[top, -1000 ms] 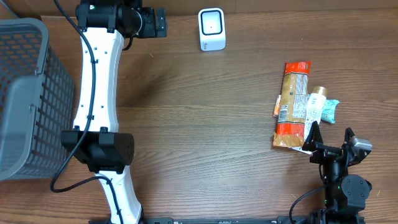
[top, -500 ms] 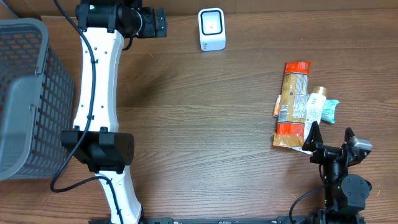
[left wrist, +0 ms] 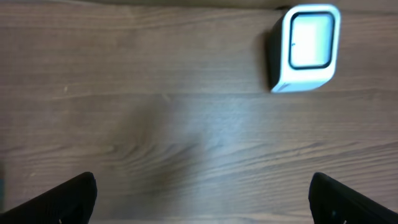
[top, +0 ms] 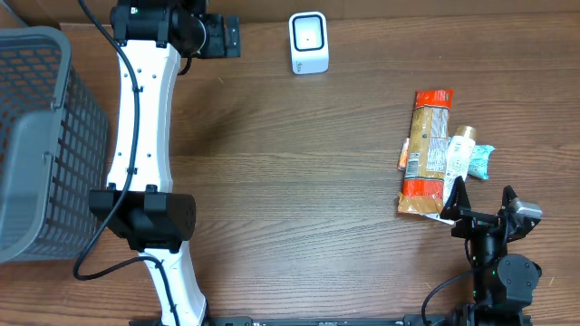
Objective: Scan the item barcode
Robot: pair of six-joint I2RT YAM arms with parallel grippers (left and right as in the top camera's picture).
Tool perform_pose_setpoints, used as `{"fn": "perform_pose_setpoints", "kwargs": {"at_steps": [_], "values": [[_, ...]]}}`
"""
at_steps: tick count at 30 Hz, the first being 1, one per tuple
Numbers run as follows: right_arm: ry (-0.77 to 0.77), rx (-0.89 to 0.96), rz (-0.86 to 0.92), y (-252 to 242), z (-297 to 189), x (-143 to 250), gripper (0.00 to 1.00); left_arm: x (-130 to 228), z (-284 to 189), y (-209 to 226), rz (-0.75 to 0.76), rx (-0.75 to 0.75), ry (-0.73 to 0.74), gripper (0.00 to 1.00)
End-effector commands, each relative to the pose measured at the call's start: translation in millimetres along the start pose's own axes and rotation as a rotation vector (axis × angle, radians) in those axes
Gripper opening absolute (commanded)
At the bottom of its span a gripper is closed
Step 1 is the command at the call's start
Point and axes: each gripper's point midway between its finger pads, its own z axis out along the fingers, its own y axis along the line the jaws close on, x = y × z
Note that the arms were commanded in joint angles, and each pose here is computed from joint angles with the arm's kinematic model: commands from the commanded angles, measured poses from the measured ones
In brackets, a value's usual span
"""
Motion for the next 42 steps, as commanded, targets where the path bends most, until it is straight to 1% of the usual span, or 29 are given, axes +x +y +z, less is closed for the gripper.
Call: {"fn": "perform_pose_setpoints", "kwargs": {"at_steps": [1,3,6,9,12,16,17,19,20,25,31,35,42], "values": [[-0.007,-0.005,-0.004,0.5,-0.1,1.0,1.0,1.7,-2.4,6.9,0.044,-0.038,0.0,1.0],[-0.007,-0.005,-0.004,0.5,-0.1,1.0,1.0,-1.1,-11.6,4.7,0.045,-0.025,-0.034,1.0],[-0.007,-0.005,-0.004,0.5,-0.1,1.0,1.0,-6.3,-32.9,-3.0,0.079,0.024,-0.154,1.0],[-0.007,-0.005,-0.004,0.5,-0.1,1.0,1.0,2.6,-46.5,-2.5,0.129,0.03,-0.275,1.0],[-0.007,-0.005,-0.004,0.5,-0.1,1.0,1.0,27.9,-47.0,11.7,0.135,0.017,-0.333,1.0],[-0.007,-0.005,-0.004,0.5,-0.1,1.0,1.0,85.9,-50.7,36.5,0.098,0.0,-0.347,1.0],[-0.007,-0.005,-0.004,0.5,-0.1,1.0,1.0,95.8,-51.5,41.4,0.089,-0.002,-0.359,1.0],[-0.007,-0.005,-0.004,0.5,-0.1,1.0,1.0,113.5,-55.4,48.7,0.08,-0.001,-0.417,1.0],[-0.007,-0.005,-0.004,0.5,-0.1,1.0,1.0,123.9,-59.9,50.6,0.094,-0.005,-0.49,1.0],[-0.007,-0.005,-0.004,0.5,-0.1,1.0,1.0,148.8,-67.1,50.3,0.178,-0.032,-0.668,1.0],[-0.007,-0.005,-0.004,0.5,-0.1,1.0,1.0,186.3,-66.9,50.5,0.273,-0.075,-0.827,1.0],[-0.007,-0.005,-0.004,0.5,-0.1,1.0,1.0,214.1,-61.0,51.4,0.286,-0.084,-0.873,1.0],[-0.007,-0.005,-0.004,0.5,-0.1,1.0,1.0,245.3,-52.3,58.4,0.28,-0.123,-0.91,1.0]]}}
